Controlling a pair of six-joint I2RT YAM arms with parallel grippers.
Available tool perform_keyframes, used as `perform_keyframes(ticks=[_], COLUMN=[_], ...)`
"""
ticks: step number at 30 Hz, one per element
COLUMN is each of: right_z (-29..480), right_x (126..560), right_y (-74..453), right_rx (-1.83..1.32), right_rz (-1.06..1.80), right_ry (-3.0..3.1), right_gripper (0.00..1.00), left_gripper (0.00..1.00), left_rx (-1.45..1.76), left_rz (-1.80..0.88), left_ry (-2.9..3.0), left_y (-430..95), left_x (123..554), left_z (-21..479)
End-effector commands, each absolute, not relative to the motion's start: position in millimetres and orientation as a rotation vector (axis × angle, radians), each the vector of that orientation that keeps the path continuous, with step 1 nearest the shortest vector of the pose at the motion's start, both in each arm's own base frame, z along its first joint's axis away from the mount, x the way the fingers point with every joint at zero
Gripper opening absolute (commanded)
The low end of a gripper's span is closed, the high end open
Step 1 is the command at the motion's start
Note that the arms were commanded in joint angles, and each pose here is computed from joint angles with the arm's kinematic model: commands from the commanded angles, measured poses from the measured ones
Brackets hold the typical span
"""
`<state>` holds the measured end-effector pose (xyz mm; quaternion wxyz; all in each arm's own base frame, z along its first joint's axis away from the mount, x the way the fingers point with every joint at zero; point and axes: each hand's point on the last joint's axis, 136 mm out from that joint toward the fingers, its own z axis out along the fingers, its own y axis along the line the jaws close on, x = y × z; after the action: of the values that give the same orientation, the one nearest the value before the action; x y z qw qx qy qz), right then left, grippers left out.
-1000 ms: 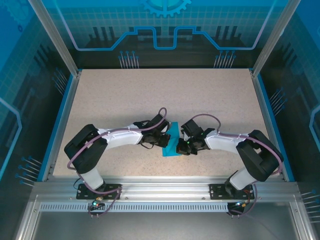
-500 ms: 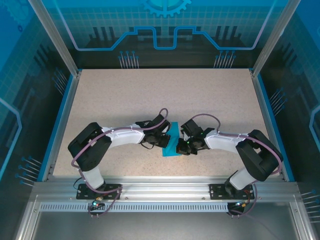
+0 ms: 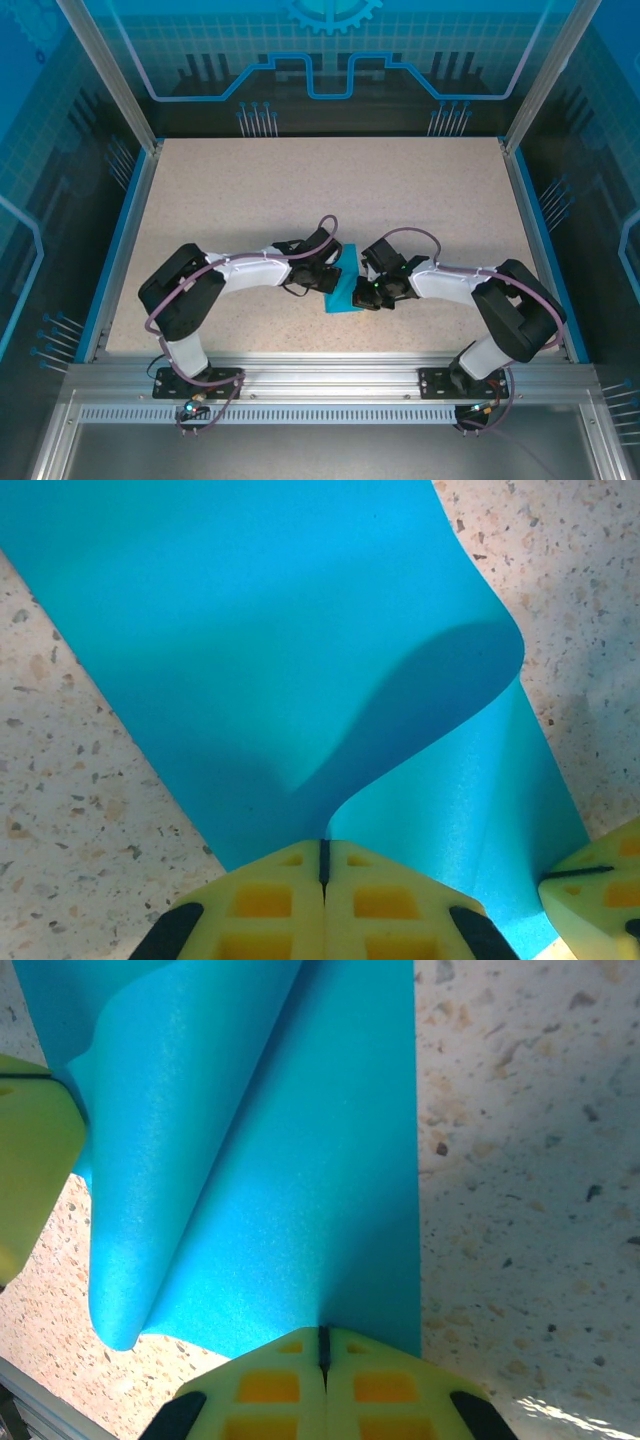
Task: Fold a paper plane with a square sheet of paper (fold left side to right side)
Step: Fold the triangle a second time at the center of the table.
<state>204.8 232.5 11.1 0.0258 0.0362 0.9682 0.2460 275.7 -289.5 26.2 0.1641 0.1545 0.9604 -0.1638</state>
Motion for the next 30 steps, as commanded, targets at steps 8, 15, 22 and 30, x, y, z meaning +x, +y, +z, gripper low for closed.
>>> perform_keyframes(ticks=[8, 15, 22, 30], right_z=[-3.2, -3.7, -4.8, -5.3], right_x=[187.6, 187.2, 186.6, 186.3], right_y=[222.8, 222.3, 221.6, 221.1], right_rx=[0.083, 0.083, 0.085, 0.086], right_rz=[0.646, 0.639, 0.635, 0.629], right_ry=[3.088, 3.093, 3.098, 3.102], right_gripper=[0.00, 0.00, 0.00, 0.00], left_gripper=[0.04, 0.04, 0.05, 0.05], left_rx=[0.450, 0.450, 0.446, 0.445], left_rz=[-0.409, -0.385, -0.377, -0.368], left_ry=[2.739, 2.740, 2.737, 2.731], left_y=[-285.2, -281.4, -280.1, -280.2], left_x=[283.5, 283.3, 283.9, 286.3], left_z=[24.6, 24.0, 23.1, 23.8])
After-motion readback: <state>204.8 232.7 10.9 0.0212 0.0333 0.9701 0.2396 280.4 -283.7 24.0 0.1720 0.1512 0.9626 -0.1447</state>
